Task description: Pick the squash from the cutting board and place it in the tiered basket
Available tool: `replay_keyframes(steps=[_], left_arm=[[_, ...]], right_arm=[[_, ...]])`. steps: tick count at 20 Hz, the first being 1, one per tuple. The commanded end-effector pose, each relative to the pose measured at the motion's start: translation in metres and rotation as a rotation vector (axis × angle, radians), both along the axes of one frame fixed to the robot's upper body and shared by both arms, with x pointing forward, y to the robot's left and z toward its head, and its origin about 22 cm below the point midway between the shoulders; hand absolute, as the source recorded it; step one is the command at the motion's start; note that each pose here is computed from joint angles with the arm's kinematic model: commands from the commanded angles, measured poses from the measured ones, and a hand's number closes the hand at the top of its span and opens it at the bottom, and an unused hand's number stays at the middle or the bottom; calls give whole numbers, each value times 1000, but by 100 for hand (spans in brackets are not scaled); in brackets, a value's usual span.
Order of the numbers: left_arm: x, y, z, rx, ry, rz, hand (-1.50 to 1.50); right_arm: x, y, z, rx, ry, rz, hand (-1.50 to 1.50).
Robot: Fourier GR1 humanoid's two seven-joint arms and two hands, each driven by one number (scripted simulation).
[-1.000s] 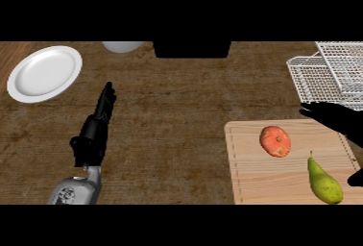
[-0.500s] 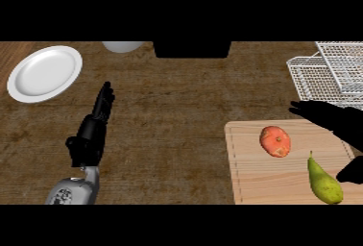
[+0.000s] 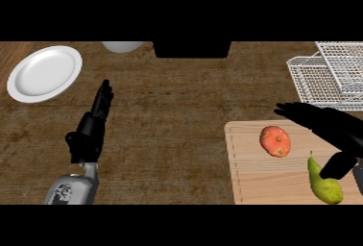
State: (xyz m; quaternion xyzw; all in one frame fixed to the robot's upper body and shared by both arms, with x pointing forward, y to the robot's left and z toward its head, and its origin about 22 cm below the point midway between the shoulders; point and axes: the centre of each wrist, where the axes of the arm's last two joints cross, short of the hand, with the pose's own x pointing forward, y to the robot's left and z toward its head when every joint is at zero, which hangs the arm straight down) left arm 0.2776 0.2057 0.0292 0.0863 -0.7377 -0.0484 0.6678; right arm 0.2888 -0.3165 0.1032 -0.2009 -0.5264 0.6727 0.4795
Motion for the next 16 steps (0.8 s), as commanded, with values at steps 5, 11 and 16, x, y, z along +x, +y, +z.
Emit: replay_keyframes(steps=[5, 11, 16], left_arm=[[-15, -22, 9, -12, 22, -7, 0], [-10, 0, -4, -3, 15, -12, 0], [-14, -8, -5, -8, 3, 13, 0]], right_arm=[[3, -1, -26, 25, 21, 3, -150], [8, 20, -29, -4, 16, 0, -150], [4, 26, -23, 42, 44, 0, -150]])
